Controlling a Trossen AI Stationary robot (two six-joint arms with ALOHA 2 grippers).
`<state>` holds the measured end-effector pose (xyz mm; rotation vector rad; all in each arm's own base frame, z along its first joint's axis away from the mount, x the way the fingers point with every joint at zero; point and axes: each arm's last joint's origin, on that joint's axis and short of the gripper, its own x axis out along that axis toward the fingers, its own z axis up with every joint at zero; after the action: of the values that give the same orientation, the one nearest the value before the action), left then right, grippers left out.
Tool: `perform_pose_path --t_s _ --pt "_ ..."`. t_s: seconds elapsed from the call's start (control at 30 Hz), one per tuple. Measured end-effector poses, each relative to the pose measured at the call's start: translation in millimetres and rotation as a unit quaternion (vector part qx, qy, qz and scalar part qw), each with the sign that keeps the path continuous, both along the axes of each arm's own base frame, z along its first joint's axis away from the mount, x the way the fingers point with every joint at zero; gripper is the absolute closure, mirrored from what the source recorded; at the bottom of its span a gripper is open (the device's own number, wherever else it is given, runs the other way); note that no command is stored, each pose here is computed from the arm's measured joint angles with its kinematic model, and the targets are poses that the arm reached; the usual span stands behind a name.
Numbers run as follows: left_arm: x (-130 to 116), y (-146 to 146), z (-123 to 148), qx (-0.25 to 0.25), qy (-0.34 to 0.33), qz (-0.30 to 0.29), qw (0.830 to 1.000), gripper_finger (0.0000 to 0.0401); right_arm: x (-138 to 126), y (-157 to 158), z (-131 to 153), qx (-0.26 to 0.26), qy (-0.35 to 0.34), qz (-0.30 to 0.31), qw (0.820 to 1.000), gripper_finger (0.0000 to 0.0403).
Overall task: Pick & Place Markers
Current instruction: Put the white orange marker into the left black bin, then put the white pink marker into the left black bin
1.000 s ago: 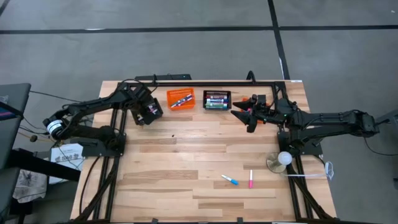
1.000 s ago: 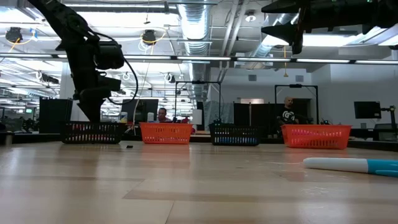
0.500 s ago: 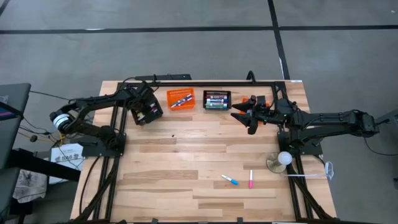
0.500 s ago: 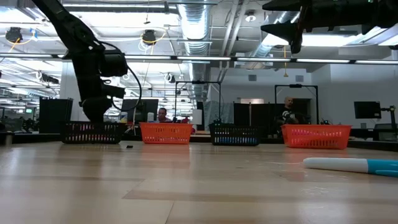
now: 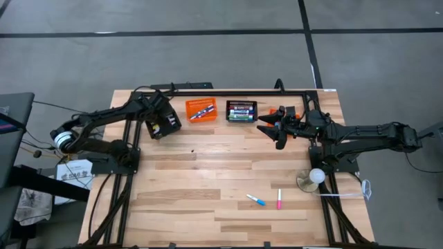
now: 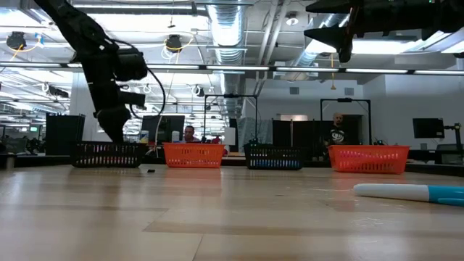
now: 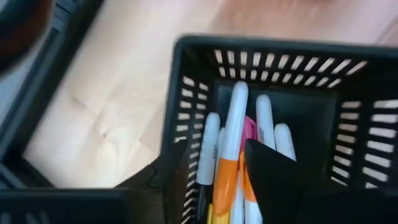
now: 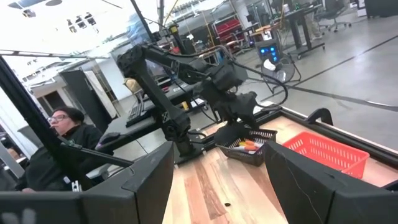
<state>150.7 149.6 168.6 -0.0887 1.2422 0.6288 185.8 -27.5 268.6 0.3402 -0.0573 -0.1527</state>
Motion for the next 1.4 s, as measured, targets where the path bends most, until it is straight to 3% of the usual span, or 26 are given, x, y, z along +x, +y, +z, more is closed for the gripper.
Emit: perform_pose_path --t_s 0.2,0.4,0.67,0.9,1.03,1.4 --pt "-1.2 -13.2 24.2 0.041 -0.057 0.011 0.997 0.0221 0.0 -0.1 0.0 -0.002 0.0 0.0 1.0 0.0163" --pt "-3.5 -37.1 56.9 0.055 -0.195 0.043 0.978 0.0219 0.0 -0.1 0.1 -0.014 0.002 -0.001 1.0 0.0163" --pt "1.8 -69.9 101.7 0.024 -0.429 0.0 0.903 0.022 -0.2 0.8 0.6 -0.019 0.001 0.02 1.0 0.0163" --pt "24.3 -97.4 121.0 0.005 -0.528 -0.086 0.845 0.022 -0.1 2.5 0.9 -0.02 0.0 0.05 0.999 0.0163" --pt "45.2 -116.3 117.0 -0.011 -0.535 -0.119 0.836 0.022 -0.2 3.2 2.6 -0.022 -0.008 0.06 0.998 0.0163" --pt "99.3 -161.9 79.4 -0.068 -0.527 -0.105 0.841 0.022 -0.5 4.5 5.8 -0.028 -0.025 0.097 0.995 0.0163"
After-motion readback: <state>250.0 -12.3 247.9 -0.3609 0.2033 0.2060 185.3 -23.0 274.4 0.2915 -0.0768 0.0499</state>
